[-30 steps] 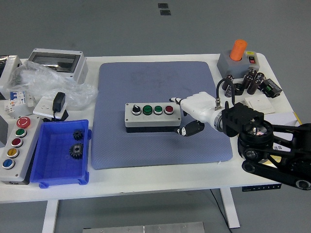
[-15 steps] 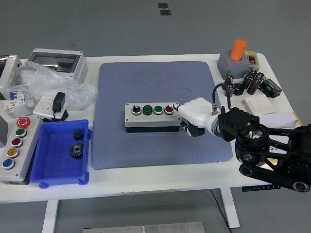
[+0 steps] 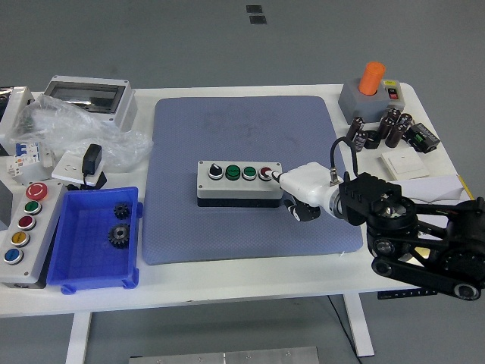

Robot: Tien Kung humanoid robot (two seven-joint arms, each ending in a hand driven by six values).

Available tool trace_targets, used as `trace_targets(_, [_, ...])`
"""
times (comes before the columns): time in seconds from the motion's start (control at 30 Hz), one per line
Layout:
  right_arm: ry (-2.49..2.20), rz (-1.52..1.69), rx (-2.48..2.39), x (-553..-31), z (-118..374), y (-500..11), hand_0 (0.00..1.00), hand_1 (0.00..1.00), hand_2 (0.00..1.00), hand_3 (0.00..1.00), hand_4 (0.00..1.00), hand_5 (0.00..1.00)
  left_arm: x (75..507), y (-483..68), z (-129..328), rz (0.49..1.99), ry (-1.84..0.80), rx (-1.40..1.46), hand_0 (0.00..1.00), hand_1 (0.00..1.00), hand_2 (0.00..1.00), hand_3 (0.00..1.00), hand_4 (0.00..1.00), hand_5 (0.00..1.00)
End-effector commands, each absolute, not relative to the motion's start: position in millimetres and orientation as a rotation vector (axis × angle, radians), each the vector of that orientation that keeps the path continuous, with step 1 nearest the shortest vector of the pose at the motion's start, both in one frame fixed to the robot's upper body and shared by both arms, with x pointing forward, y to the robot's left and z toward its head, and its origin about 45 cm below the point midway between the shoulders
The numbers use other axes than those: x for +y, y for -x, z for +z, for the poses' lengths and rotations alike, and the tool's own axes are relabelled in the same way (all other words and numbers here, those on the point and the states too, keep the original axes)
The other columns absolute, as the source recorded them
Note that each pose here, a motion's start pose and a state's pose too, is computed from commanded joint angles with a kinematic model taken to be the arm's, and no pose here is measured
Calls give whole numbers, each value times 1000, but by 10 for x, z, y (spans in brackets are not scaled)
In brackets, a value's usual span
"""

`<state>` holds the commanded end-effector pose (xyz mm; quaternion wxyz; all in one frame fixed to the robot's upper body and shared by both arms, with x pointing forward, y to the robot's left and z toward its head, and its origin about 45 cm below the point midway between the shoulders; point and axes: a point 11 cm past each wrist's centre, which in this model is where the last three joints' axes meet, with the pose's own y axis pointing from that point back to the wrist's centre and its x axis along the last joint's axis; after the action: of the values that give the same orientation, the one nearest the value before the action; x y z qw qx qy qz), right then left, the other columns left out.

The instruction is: Pick up the button,place it on the desk,press the button,press the button

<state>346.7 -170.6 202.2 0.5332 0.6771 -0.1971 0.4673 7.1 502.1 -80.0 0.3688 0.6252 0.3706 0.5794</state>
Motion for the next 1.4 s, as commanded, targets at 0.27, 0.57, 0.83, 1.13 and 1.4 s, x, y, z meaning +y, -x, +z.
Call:
trace_targets(0.27, [-1656, 1103, -494, -1691, 2053, -3468, 334, 376, 260, 983, 370, 2, 5022, -93, -798, 1491, -1601, 946, 619, 631, 574, 602, 567, 307])
trace_targets(0.57, [-1772, 1226, -798, -1753, 2708, -3549, 324, 365, 254, 971, 386, 2, 5028, -57, -797, 1489, -1606, 953, 619, 631, 574, 602, 568, 308])
trace_targets(0.83, [-1872, 1248, -1152, -2060, 3122, -3694, 235, 363, 318, 905, 607, 167, 4992, -41, -816, 1473, -1607, 956, 619, 632, 573, 601, 567, 309])
trace_targets(1.13, [-1972, 1143, -1731, -2650, 3370, -3802, 537, 637, 693, 828, 926, 508, 5035, -128, -789, 1471, -1604, 933, 619, 632, 574, 603, 570, 306])
trace_targets(1.4, [-1989, 1022, -2082, -3205, 3330, -3663, 644, 689, 756, 835, 995, 617, 5052, -169, -776, 1462, -1604, 924, 619, 633, 575, 604, 584, 312])
